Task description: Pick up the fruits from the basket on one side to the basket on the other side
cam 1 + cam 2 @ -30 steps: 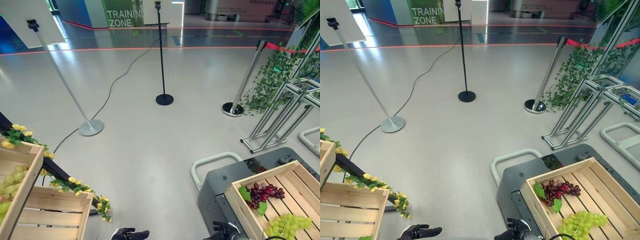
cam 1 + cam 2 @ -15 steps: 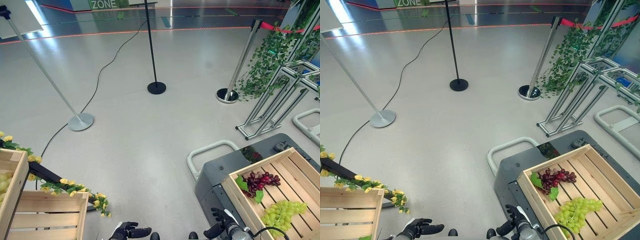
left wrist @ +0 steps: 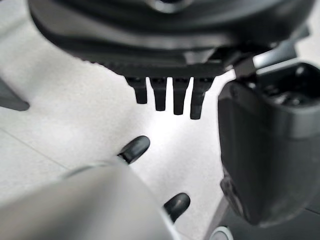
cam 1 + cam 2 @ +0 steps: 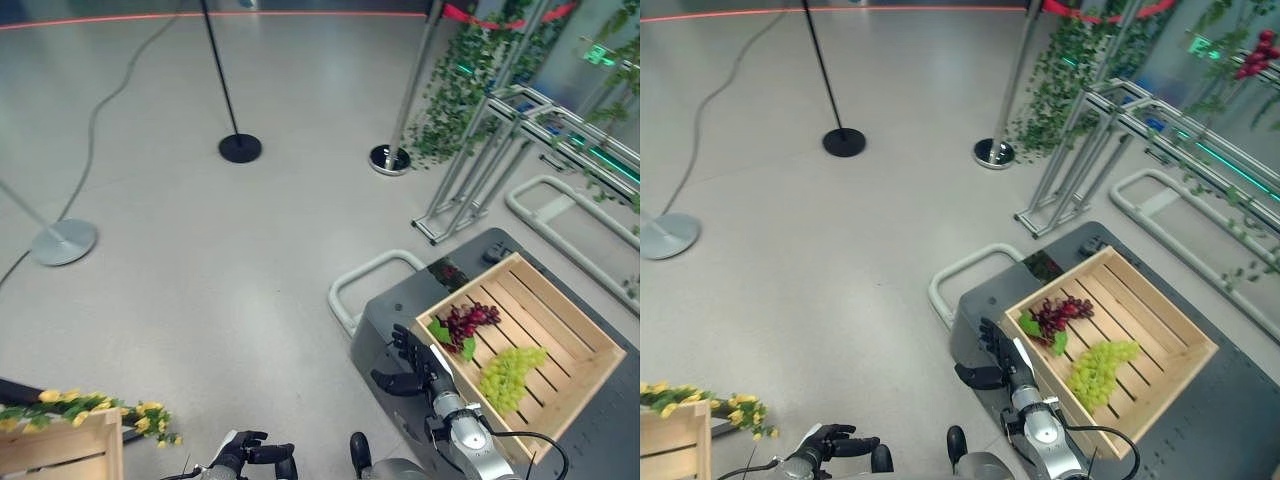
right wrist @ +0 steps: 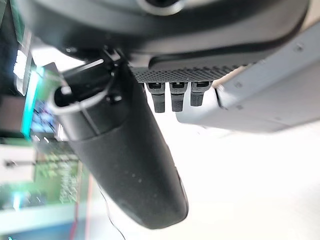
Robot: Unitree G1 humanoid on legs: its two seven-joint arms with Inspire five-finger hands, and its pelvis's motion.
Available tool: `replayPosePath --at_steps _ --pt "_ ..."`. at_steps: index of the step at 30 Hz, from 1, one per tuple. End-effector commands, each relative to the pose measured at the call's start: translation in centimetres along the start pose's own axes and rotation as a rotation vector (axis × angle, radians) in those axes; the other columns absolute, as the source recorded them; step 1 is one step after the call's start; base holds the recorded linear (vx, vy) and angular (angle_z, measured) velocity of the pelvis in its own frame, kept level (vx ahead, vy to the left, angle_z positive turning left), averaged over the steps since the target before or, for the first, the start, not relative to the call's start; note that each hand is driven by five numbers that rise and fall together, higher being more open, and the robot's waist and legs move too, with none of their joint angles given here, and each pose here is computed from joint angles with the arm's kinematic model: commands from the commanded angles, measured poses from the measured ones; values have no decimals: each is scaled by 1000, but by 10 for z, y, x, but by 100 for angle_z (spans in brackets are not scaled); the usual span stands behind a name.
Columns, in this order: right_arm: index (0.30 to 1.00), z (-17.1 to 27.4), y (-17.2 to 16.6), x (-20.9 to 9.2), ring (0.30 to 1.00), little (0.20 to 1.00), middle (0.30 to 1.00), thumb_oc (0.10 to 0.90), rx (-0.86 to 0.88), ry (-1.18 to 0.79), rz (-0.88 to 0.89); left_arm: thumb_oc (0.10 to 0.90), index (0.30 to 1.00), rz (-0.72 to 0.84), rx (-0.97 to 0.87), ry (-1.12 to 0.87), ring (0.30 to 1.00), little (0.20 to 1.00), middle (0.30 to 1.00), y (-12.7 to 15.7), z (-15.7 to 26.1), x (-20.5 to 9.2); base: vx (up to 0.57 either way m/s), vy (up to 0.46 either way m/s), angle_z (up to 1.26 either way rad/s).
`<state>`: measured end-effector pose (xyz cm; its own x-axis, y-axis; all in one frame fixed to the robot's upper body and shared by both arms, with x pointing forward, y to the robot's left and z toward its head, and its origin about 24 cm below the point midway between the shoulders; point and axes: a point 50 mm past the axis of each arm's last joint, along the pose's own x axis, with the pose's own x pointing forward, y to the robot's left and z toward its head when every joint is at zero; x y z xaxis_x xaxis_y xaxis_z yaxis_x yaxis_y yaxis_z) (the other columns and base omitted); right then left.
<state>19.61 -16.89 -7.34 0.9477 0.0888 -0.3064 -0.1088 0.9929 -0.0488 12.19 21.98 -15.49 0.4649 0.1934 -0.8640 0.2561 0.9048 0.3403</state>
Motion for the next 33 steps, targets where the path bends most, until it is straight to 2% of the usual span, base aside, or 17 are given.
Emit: replayPosePath --at_steps 1,7,12,16,19,22,24,27,30,33 --pt "900 58 -30 9 900 900 900 800 69 -322 -124 800 900 2 -78 -93 900 900 900 -15 33 3 -17 41 -30" --pt "900 86 -49 0 900 900 900 800 96 -488 -207 800 900 26 -103 -93 900 900 900 -11 26 1 -16 15 -15" --pt "900 108 -54 5 900 900 900 800 37 -584 -248 800 900 64 -342 -98 900 900 900 4 14 -1 -21 -139 -74" --pt "900 113 -71 7 900 900 900 800 -130 -583 -403 800 900 26 -621 -153 900 900 900 7 16 -2 85 -244 -19" --pt "900 132 -92 9 900 900 900 800 -304 -611 -532 800 900 -30 -885 -291 900 900 900 12 42 -5 69 -208 21" --pt "900 161 -122 9 900 900 900 800 -420 -642 -668 800 900 -129 -1036 -426 900 900 900 8 70 -11 -7 -164 28" --pt "900 189 -141 14 900 900 900 800 -517 -654 -780 800 900 -220 -1076 -527 900 900 900 1 92 -19 -75 -16 43" --pt "900 210 -144 26 900 900 900 800 -620 -640 -812 800 900 -274 -1080 -595 900 900 900 -2 103 -26 -14 104 -23" --pt "900 245 -146 40 900 900 900 800 -780 -637 -821 800 900 -299 -1081 -669 900 900 900 9 131 -31 -128 128 -66" --pt "900 258 -148 44 900 900 900 800 -917 -628 -820 800 900 -316 -1123 -719 900 900 900 19 147 -32 -110 104 -35"
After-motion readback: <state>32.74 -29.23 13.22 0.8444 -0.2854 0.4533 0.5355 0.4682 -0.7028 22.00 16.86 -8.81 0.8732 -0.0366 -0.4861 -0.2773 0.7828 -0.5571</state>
